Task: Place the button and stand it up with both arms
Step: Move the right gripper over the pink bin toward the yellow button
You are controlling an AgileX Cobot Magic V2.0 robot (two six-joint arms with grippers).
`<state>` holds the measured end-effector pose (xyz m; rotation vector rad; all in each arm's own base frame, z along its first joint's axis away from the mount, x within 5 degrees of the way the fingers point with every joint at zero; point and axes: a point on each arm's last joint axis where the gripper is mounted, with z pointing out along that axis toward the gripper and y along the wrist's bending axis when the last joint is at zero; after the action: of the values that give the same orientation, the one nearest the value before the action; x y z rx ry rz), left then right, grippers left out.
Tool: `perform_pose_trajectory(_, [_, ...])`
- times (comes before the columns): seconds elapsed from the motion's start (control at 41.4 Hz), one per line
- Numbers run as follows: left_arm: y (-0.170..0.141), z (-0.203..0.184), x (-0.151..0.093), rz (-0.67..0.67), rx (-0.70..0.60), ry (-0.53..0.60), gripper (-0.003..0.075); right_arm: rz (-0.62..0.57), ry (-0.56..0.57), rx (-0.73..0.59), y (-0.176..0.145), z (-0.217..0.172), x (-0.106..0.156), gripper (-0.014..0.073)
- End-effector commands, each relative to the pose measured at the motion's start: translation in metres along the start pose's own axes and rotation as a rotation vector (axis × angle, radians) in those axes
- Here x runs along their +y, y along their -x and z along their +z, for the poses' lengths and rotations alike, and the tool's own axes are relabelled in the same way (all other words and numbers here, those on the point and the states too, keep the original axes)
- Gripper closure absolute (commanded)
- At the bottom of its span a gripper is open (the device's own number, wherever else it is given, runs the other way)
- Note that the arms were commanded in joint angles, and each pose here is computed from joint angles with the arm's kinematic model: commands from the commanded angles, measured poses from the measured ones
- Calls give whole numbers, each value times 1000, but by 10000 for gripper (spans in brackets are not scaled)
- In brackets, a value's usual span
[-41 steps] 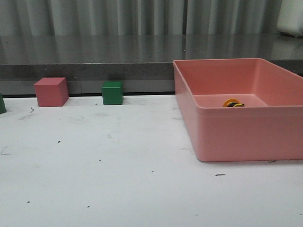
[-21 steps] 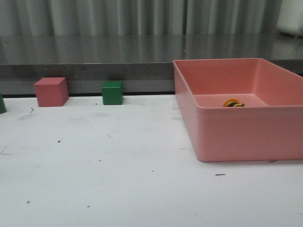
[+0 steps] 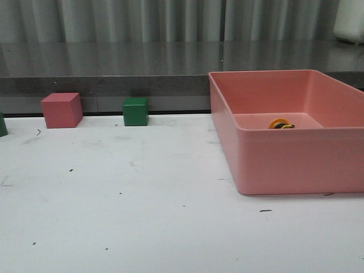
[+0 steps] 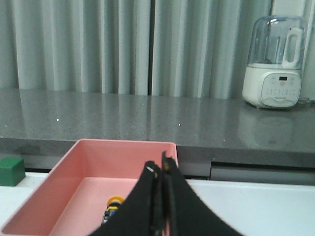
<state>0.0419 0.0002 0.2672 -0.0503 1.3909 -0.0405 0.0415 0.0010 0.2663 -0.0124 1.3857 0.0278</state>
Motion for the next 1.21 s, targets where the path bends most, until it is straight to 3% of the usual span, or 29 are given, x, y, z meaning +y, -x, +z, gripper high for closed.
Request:
perform_pose_trajectory(0.0, [46,-8,-3,-20,-102,-9,740,-7,-3,-64,39,-5,0,712])
perform_pose_trajectory(0.169, [93,-5,-7,-17,12,-14,740,-6,-5,52,74,4,0,712])
perform_pose_trajectory(0.314, [113,9,-9,-16,150,-13,740,-6,-6,178,85,20,0,712])
perform_pose_trajectory(0.532, [106,33,-9,-17,281,-7,740,-6,-8,353,72,44,0,712])
perform_pose_trajectory(1.015, [89,57,-8,-18,420,2,739,-6,-10,555,51,62,0,704])
perform_pose_trajectory(1.087, [89,58,-7,-16,423,3,727,-6,-10,583,49,61,0,655])
perform_pose_trajectory(1.184, [88,59,-6,2,428,10,613,-6,-10,593,48,60,0,469])
